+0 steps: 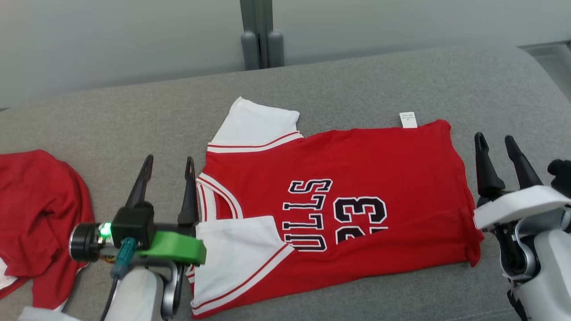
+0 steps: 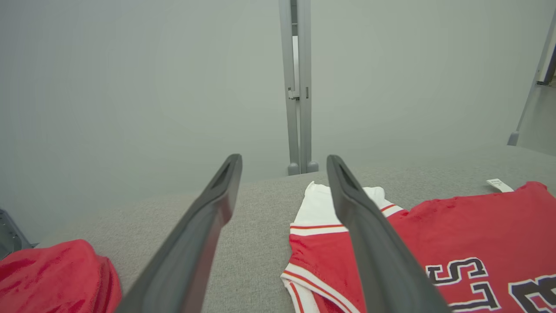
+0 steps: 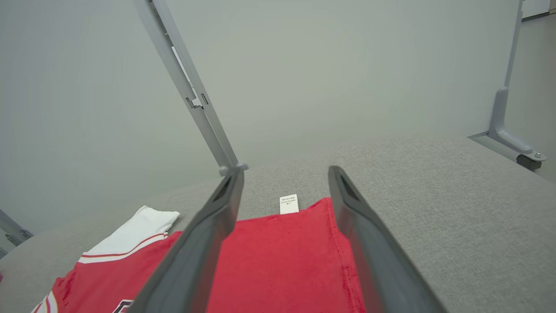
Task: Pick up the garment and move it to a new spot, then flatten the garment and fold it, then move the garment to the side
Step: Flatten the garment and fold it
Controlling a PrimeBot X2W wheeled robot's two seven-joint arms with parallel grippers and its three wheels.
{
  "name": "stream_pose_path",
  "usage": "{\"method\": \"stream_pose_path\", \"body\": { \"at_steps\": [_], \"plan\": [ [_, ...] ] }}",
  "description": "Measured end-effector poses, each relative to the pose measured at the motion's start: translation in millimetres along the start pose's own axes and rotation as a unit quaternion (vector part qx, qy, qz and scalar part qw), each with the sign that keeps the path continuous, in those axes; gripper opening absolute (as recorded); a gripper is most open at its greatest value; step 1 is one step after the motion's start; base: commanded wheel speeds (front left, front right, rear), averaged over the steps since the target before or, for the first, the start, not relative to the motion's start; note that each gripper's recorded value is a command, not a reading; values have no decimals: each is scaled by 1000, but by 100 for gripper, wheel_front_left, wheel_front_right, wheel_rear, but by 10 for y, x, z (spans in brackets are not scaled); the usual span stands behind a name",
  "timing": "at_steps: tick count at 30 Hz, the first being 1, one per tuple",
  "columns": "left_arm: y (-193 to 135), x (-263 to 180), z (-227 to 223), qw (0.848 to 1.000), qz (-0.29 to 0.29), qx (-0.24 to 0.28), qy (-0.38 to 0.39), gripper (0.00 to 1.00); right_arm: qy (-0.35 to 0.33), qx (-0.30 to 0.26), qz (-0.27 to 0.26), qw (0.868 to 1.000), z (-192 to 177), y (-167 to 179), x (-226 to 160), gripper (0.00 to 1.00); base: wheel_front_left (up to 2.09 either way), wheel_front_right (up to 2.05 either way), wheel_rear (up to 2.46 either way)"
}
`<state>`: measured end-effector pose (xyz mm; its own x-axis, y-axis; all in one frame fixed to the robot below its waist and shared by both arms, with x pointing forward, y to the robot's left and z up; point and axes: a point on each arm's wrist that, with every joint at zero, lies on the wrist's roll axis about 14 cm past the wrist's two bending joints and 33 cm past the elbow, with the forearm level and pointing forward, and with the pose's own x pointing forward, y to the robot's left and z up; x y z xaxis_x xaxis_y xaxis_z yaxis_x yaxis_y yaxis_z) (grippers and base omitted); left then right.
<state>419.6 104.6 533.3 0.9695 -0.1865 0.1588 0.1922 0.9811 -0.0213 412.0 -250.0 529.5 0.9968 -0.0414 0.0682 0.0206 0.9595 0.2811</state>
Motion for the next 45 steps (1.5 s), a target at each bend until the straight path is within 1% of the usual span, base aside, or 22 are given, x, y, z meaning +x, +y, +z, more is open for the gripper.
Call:
{"method": "stream_pose_path", "body": {
  "at_steps": [4,8,9,11,13,15,17,19,21,26,28,29,31,33,36,38,42,45],
  "plan": [
    [-77,373,-154,998,-45,22,28,100,3,-14,18,1000,39,121,191,100,0,0,0],
    [-252,870,-197,992,-101,35,65,100,2,-29,36,999,99,221,401,100,0,0,0],
    [-297,997,-215,988,-120,52,77,100,1,-32,40,999,113,237,455,100,0,0,0],
    [-338,1206,-278,983,-137,65,104,100,3,-33,43,999,119,252,542,100,0,0,0],
    [-395,1377,-394,973,-161,92,139,100,4,-29,49,998,128,294,627,100,0,0,0],
    [-431,1549,-442,968,-169,96,160,100,6,-32,51,998,140,287,689,100,0,0,0],
    [-495,1711,-533,958,-186,110,188,100,10,-47,50,998,145,229,767,100,0,0,0],
    [-558,1776,-702,946,-203,115,225,100,9,-49,49,998,156,202,839,100,0,0,0],
    [-548,1842,-866,935,-208,112,263,100,11,-47,46,998,143,159,893,100,0,0,0],
    [-505,2035,-1163,912,-220,137,318,100,21,-58,35,998,71,15,981,100,0,0,0],
    [-504,2026,-1342,899,-225,141,349,100,27,-64,31,997,26,-37,990,100,0,0,0],
    [-495,2009,-1462,890,-227,142,369,100,30,-66,30,997,1,-63,993,100,0,0,0],
    [-466,1998,-1599,879,-226,144,394,100,34,-69,26,997,-30,-104,995,100,0,0,0],
    [-439,1976,-1759,865,-228,150,422,100,42,-78,21,996,-75,-169,991,100,0,0,0],
    [-458,1923,-1934,849,-234,149,449,100,51,-86,12,995,-122,-271,973,100,0,0,0],
    [-473,1922,-1987,846,-237,142,456,100,56,-89,5,994,-147,-331,959,100,0,0,0],
    [-448,1955,-2024,845,-236,142,459,100,57,-93,-1,994,-154,-403,954,100,0,0,0],
    [-477,1922,-2037,841,-241,139,464,100,61,-94,-1,994,-188,-406,947,100,0,0,0]
  ]
}}
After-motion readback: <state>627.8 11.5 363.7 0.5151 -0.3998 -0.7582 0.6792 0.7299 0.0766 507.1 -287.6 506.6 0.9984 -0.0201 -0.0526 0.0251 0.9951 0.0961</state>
